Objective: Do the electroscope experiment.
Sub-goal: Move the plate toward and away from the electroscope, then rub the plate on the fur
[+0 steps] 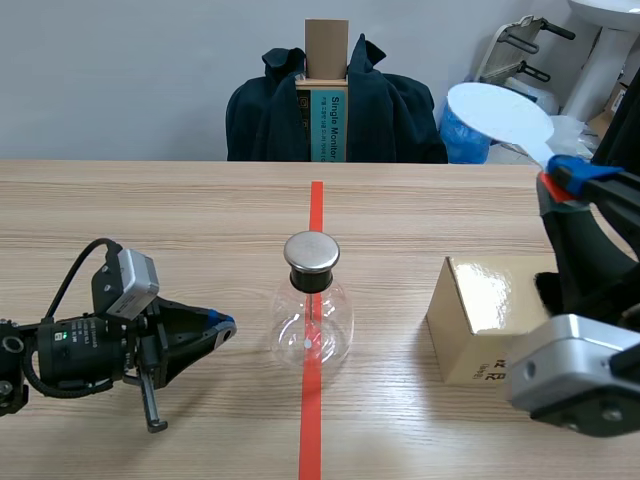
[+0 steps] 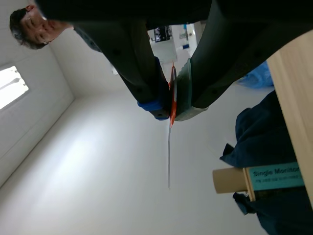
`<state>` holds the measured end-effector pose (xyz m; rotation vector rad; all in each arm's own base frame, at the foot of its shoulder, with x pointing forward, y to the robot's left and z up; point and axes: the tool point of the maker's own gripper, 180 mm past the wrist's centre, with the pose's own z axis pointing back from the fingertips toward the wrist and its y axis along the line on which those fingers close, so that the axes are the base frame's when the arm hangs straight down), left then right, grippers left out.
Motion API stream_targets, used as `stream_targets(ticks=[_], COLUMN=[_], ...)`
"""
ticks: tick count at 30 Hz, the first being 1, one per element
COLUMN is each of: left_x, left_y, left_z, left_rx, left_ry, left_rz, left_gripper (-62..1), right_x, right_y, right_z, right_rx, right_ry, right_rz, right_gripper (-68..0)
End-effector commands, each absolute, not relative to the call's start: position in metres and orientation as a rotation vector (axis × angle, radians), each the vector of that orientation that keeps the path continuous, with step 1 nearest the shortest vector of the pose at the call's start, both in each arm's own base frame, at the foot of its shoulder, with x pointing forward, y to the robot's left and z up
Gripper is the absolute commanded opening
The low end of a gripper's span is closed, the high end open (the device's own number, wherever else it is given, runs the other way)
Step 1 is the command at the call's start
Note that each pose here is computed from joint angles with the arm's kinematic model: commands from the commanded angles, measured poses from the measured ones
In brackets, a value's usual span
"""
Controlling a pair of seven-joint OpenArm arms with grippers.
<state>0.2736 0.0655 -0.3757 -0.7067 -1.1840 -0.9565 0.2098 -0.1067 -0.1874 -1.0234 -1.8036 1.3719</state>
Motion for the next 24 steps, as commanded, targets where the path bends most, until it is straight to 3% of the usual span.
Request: stream_targets(ticks=[1, 7, 13, 15, 19, 21, 24], left_x=[0.276, 0.259, 0.231, 0.221, 0.202, 0.193, 0.178], left_y=[0.065, 0.084, 0.104, 0.109, 0.116, 0.118, 0.12], left_z=[-0.366, -0.357, -0.32, -0.306, -0.282, -0.273, -0.264], left_rx=[-0.717, -0.69, -0.703, -0.702, -0.699, -0.697, -0.687], left_ry=[-1.22, -1.226, -1.299, -1.324, -1.373, -1.384, -1.379], left_rz=[-0.952, -0.984, -0.947, -0.934, -0.891, -0.874, -0.874], left_gripper=[-57.8, -57.8, -56.8, -46.5, -12.8, -4.6, 0.2], right_x=[0.209, 0.203, 0.204, 0.206, 0.21, 0.21, 0.211], right_y=[-0.115, -0.144, -0.174, -0.184, -0.202, -0.207, -0.215], right_z=[-0.174, -0.18, -0.174, -0.169, -0.16, -0.156, -0.152], right_rx=[-1.086, -1.092, -1.16, -1.184, -1.223, -1.244, -1.265], right_ry=[-1.837, -1.737, -1.666, -1.656, -1.644, -1.639, -1.629], right_rz=[1.32, 1.268, 1.222, 1.189, 1.122, 1.103, 1.074], right_gripper=[-66.7, -66.7, -66.7, -66.7, -66.7, -66.7, -66.7])
